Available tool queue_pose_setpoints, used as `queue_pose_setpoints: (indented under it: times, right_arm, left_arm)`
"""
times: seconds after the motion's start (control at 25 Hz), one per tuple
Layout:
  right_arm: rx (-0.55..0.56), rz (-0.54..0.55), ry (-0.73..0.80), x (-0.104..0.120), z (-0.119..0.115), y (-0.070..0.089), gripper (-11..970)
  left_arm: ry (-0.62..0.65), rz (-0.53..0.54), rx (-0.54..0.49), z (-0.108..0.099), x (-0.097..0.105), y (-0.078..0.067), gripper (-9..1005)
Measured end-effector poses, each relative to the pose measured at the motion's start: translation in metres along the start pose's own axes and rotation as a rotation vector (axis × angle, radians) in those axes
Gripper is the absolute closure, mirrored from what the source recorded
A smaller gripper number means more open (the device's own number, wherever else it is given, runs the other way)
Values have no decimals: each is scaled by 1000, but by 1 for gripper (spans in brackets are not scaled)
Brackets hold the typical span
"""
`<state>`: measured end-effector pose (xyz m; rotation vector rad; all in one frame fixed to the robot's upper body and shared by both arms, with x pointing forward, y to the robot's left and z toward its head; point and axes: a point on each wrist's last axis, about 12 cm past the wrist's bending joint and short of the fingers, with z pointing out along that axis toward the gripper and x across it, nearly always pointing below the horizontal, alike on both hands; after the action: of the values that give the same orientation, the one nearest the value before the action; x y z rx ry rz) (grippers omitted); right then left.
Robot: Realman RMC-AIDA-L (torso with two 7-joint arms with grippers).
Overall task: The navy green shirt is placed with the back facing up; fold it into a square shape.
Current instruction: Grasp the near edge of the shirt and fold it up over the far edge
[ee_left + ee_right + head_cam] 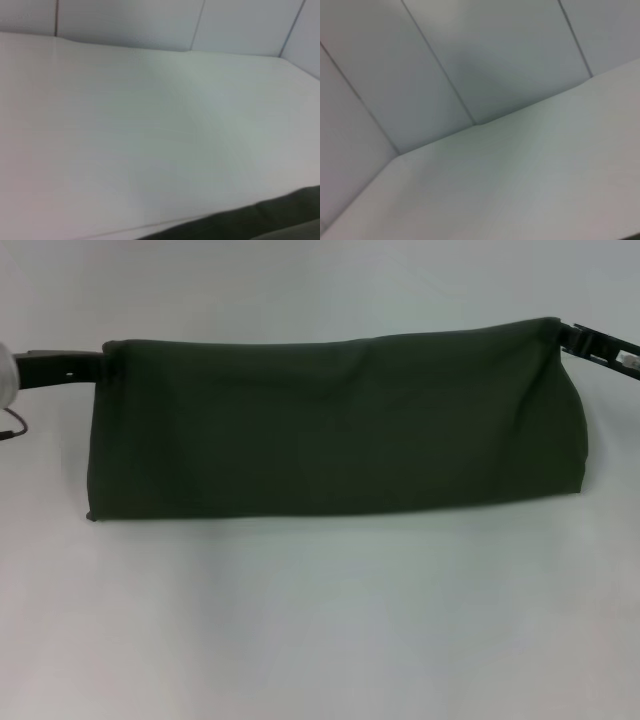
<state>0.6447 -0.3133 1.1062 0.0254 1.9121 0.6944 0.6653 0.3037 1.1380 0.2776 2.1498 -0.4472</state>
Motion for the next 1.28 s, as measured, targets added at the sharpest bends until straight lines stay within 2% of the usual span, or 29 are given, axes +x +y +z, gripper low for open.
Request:
queue_pose_setpoints:
  times: [0.6, 1.28]
  right_arm:
    - [151, -193, 1, 15, 50, 31, 907]
    - [200, -278, 9, 15, 55, 32, 906]
  left_arm:
    - [-52, 11, -104, 24, 12, -10, 953]
    - [-65, 0, -183, 32, 23, -10, 953]
